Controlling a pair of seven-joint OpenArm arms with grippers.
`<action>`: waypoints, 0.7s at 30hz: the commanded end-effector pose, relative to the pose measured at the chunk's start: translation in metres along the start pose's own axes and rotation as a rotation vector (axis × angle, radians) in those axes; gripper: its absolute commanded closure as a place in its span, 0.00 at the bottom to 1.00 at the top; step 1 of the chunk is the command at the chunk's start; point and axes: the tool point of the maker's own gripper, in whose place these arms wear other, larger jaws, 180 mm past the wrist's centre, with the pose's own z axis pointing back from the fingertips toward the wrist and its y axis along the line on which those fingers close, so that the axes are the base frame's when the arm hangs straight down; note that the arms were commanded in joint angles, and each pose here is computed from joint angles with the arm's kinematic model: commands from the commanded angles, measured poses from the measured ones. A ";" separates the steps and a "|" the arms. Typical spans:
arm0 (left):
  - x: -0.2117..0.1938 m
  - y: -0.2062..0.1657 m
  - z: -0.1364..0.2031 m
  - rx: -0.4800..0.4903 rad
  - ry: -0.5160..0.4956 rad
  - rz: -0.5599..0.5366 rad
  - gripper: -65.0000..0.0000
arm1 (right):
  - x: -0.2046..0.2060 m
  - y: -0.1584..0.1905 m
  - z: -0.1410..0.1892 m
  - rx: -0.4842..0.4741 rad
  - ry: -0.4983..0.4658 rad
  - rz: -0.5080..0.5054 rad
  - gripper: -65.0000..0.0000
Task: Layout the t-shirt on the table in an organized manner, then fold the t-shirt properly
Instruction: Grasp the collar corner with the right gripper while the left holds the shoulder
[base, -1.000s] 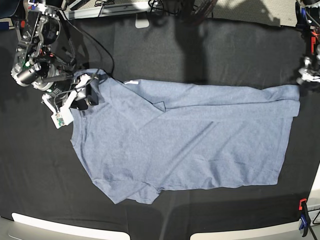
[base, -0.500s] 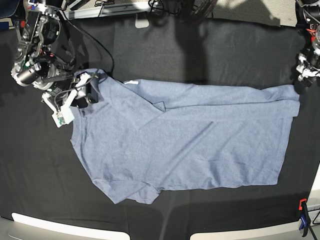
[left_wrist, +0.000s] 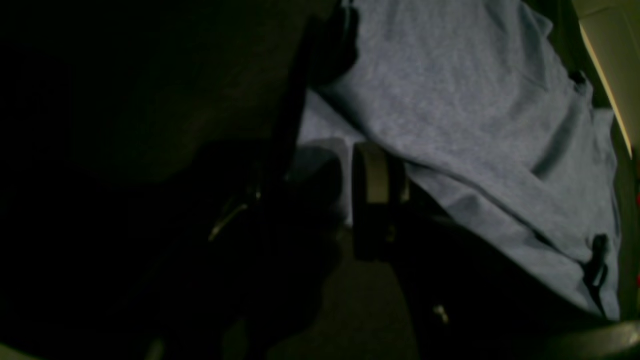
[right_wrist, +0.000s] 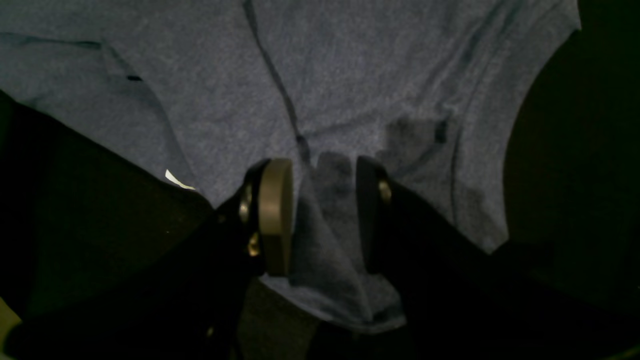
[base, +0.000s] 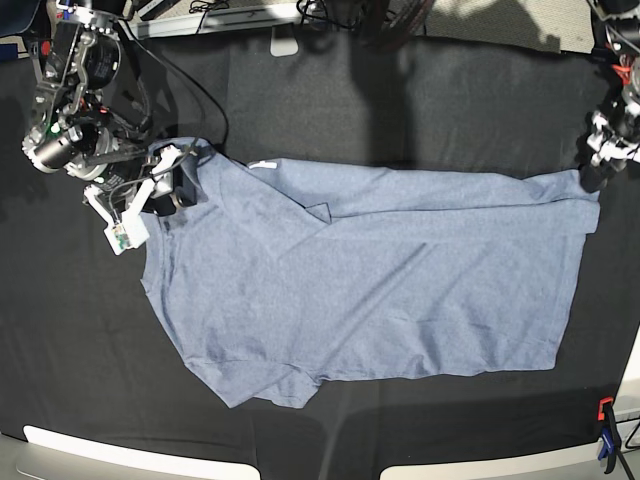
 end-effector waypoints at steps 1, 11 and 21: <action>0.019 -0.003 0.001 -0.012 -0.041 -0.035 0.68 | 0.011 -0.003 0.004 -0.004 -0.035 0.018 0.68; 0.014 -0.004 -0.001 -0.019 -0.008 -0.031 0.73 | 0.011 -0.003 0.004 -0.004 -0.034 0.018 0.68; 0.015 -0.005 -0.001 -0.022 -0.011 -0.028 1.00 | 0.011 -0.003 0.004 -0.004 -0.033 0.018 0.68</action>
